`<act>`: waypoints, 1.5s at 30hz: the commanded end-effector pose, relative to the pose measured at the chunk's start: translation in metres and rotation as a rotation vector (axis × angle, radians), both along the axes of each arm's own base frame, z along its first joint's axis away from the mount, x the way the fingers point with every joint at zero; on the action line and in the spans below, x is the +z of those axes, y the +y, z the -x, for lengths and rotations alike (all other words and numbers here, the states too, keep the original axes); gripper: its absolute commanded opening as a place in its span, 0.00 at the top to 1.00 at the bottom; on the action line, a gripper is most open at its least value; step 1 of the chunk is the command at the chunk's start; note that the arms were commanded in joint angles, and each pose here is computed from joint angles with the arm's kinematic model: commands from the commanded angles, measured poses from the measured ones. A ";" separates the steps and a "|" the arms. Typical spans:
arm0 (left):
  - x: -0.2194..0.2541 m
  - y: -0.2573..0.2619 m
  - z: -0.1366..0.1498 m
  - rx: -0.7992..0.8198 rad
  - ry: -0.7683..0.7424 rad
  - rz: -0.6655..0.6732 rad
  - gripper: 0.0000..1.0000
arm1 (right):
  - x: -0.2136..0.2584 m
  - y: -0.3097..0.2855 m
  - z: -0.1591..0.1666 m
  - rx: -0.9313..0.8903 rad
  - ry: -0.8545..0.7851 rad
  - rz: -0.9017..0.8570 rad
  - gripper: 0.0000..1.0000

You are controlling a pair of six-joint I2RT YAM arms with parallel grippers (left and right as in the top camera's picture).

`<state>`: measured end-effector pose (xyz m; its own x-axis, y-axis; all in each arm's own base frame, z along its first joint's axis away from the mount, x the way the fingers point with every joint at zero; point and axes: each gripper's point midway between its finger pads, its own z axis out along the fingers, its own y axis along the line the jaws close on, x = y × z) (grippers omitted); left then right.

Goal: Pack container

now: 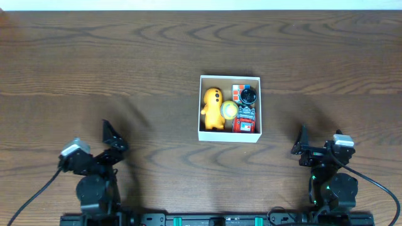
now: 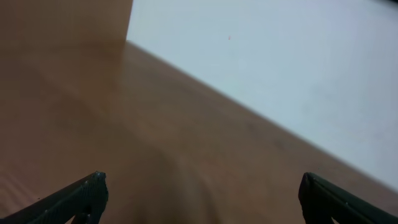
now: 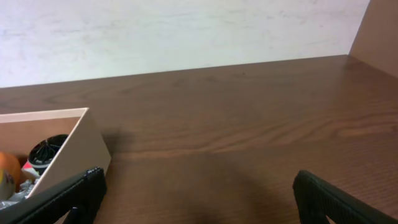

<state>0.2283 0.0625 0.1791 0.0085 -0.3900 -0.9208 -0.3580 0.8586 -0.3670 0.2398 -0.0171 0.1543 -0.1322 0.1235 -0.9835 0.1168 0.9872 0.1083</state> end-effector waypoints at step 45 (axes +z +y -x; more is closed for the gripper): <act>-0.022 -0.018 -0.003 -0.112 0.092 -0.186 0.02 | -0.001 -0.002 0.000 -0.005 -0.003 0.006 0.01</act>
